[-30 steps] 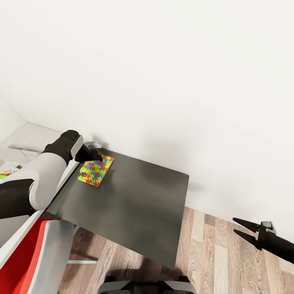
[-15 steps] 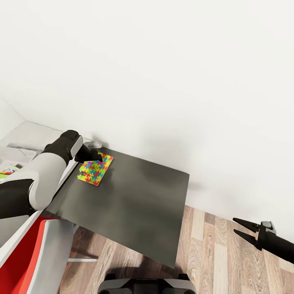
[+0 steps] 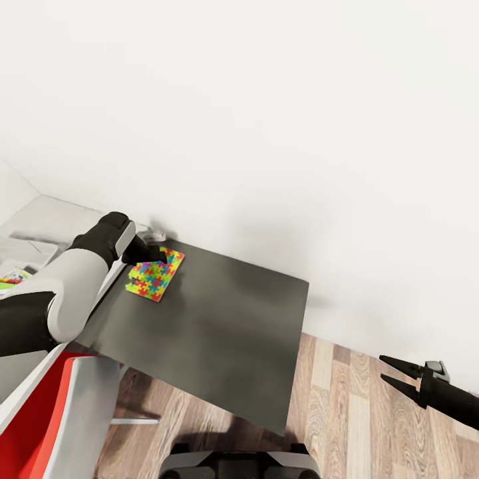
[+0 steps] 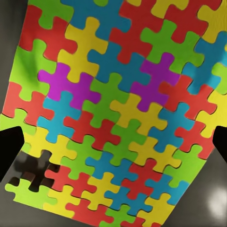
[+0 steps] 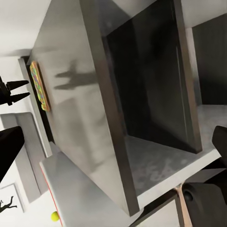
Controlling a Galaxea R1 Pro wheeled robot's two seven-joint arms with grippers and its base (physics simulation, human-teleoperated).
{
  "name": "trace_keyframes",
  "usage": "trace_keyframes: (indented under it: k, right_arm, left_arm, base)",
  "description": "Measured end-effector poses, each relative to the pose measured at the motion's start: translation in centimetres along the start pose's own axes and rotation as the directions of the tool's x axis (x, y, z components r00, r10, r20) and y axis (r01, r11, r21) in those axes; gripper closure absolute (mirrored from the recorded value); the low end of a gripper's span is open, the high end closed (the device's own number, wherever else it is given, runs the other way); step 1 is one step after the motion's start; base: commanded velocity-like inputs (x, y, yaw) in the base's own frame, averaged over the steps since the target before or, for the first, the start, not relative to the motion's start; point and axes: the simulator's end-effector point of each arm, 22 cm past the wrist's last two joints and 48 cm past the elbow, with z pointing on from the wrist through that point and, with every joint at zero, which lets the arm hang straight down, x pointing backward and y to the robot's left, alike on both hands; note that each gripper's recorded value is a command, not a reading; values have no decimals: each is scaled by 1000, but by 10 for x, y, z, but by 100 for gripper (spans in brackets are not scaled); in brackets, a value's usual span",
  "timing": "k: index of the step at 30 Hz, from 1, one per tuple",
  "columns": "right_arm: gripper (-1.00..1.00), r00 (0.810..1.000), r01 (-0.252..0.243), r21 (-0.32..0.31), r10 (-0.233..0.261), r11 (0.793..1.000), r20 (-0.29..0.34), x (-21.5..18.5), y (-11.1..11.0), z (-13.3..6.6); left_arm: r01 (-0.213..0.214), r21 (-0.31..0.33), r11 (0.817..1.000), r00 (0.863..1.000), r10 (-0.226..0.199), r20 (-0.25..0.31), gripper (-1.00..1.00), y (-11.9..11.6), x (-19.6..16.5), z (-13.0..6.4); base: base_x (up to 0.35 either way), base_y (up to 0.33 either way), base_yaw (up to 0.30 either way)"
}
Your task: Put all the toys in the child's room - the three board games (two on the bed and one on the table), the two jigsaw puzzles on the table, and the tennis ball on the table - inside the toy box on the table in the child's room.
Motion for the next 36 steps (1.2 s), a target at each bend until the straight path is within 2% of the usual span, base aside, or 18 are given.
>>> trace_keyframes:
  k: [10, 36]
  right_arm:
    - [-100, 1000, -8, 8, 8, 1000, -4, 1, -5, 1]
    - [-100, 1000, -10, 10, 10, 1000, -5, 2, -6, 1]
  left_arm:
    - [0, -1, 1000, 1000, 0, -11, -100, 0, 3, 8]
    - [1, -2, 1000, 1000, -1, -12, -100, 1, 4, 9]
  base:
    - [-94, 0, 0]
    - [-16, 0, 0]
